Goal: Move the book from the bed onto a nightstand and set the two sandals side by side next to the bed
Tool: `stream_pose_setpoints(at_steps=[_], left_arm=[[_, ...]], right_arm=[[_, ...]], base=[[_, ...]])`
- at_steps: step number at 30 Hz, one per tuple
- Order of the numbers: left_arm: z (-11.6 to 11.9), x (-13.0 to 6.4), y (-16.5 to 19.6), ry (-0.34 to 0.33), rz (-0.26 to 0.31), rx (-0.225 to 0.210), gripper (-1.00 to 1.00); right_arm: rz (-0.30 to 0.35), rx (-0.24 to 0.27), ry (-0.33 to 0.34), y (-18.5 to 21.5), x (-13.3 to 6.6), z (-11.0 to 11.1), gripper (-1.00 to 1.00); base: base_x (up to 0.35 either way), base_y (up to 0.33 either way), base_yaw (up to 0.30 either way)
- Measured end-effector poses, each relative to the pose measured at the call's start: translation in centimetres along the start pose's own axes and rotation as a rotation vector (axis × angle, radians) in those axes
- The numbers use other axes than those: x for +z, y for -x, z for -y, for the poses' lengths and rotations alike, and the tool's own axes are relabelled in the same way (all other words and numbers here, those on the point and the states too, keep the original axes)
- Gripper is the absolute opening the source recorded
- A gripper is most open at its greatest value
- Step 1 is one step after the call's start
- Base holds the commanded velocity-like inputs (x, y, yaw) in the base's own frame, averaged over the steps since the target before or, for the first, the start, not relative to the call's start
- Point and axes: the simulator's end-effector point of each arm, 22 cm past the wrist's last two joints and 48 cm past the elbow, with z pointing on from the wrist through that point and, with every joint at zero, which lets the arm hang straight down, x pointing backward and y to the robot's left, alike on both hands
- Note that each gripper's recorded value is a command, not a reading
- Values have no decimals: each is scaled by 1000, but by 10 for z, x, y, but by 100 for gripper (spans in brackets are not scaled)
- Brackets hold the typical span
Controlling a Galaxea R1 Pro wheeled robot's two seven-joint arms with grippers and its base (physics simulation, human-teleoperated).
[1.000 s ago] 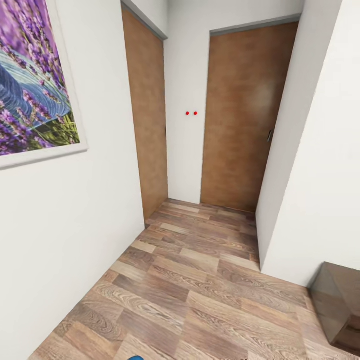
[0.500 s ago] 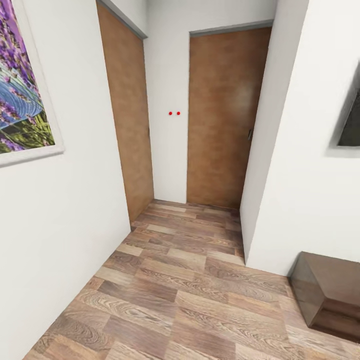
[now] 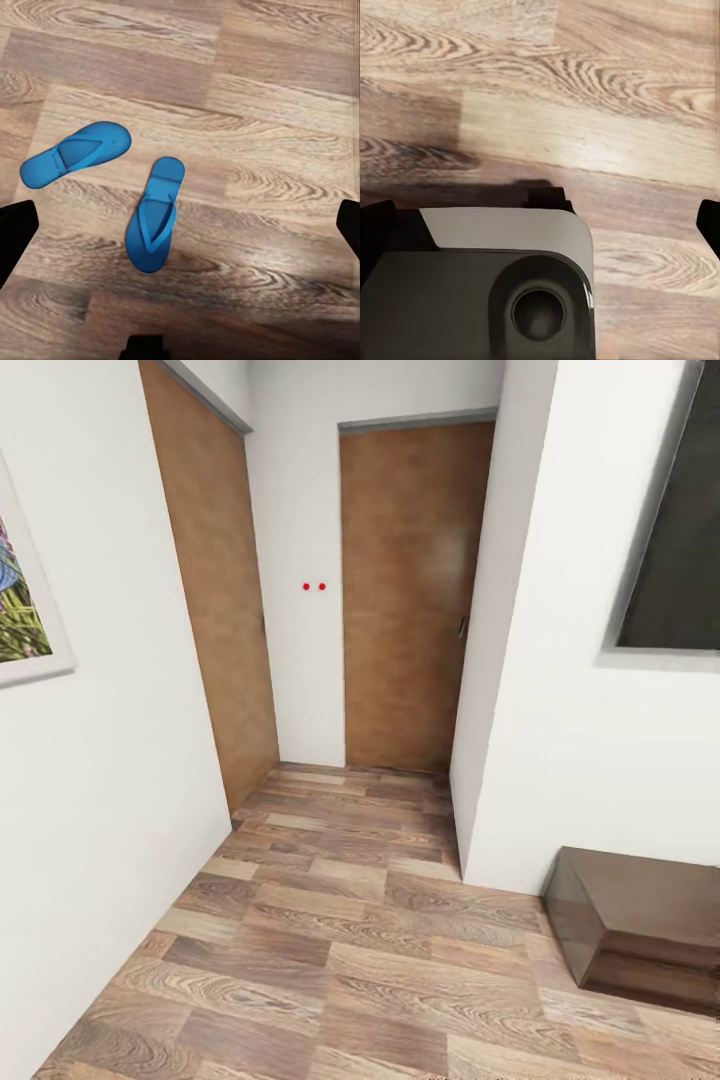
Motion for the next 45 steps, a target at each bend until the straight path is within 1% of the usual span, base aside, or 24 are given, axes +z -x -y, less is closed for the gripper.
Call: stream_pose_setpoints(at_steps=[19,45], left_arm=[[0,0,0,0,0,0,100],[0,0,0,0,1,0,100]], right_arm=[[0,0,0,0,0,0,100],[-3,-4,2,-1,0,-1,100]], base=[[0,0,-197],[0,0,-12]])
